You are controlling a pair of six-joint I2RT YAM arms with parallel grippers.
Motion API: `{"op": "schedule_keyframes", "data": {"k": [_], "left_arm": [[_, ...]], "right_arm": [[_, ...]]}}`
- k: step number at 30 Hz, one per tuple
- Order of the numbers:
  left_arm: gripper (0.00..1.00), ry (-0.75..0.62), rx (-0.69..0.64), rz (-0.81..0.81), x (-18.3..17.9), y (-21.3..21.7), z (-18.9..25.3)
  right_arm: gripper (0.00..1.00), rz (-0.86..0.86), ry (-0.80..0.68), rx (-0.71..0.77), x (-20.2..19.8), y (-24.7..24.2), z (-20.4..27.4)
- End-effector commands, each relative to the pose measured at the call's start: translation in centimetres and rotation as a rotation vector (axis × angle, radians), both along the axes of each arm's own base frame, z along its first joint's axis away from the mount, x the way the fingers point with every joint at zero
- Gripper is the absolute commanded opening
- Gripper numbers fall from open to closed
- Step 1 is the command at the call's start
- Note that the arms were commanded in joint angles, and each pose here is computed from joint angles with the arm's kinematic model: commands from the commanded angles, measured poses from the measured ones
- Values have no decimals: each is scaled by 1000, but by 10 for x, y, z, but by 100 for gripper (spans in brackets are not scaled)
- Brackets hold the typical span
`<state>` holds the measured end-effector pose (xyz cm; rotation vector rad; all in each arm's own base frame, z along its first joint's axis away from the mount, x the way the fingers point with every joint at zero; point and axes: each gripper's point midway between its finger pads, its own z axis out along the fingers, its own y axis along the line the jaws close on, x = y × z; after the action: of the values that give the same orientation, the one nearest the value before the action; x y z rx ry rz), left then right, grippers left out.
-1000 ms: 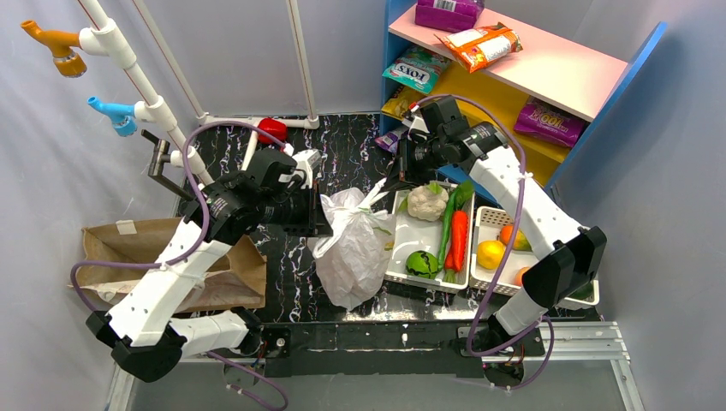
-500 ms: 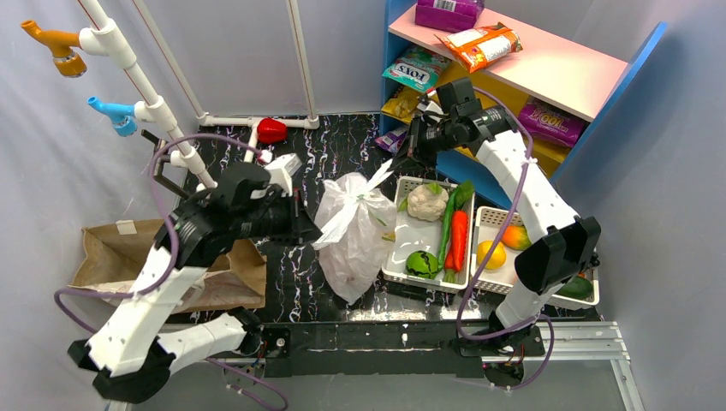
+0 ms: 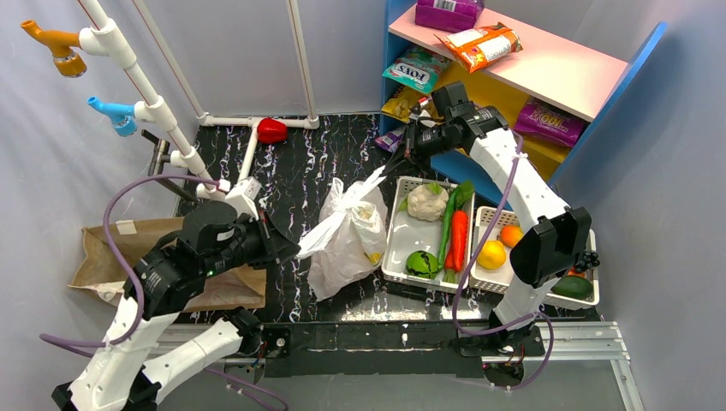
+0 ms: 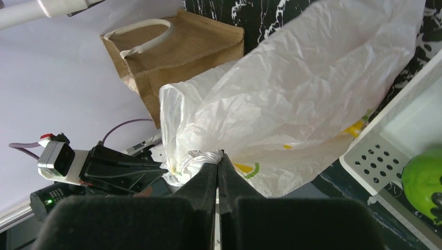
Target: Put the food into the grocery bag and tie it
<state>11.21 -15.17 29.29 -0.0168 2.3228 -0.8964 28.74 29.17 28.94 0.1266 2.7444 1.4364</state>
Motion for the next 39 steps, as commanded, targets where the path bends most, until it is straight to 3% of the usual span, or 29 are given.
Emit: {"op": "schedule_keyframes", "data": {"k": [1,7,14,20,31,35,37,38,39], "left_arm": [[0,32,198,-10,5,17,-9],[0,-175,456,11,93,10,36],[0,-247,477,97,193,0,69],[0,-335,512,233,244,17,97],[0,-408,531,377,279,62,111],[0,-366,584,416,267,78,84],[0,-306,606,442,252,87,63],[4,-267,607,455,244,91,53],[19,-237,600,460,233,93,47]], "right_arm": [[1,-143,-390,23,76,-21,49],[1,-89,-530,170,72,4,118],[1,-116,-612,246,96,22,153],[1,-140,-663,284,116,29,158],[1,-194,-720,301,156,41,145],[3,-104,-601,278,139,51,91],[11,-58,-487,260,123,55,59],[17,-46,-434,239,115,55,44],[23,-36,-382,215,105,56,27]]}}
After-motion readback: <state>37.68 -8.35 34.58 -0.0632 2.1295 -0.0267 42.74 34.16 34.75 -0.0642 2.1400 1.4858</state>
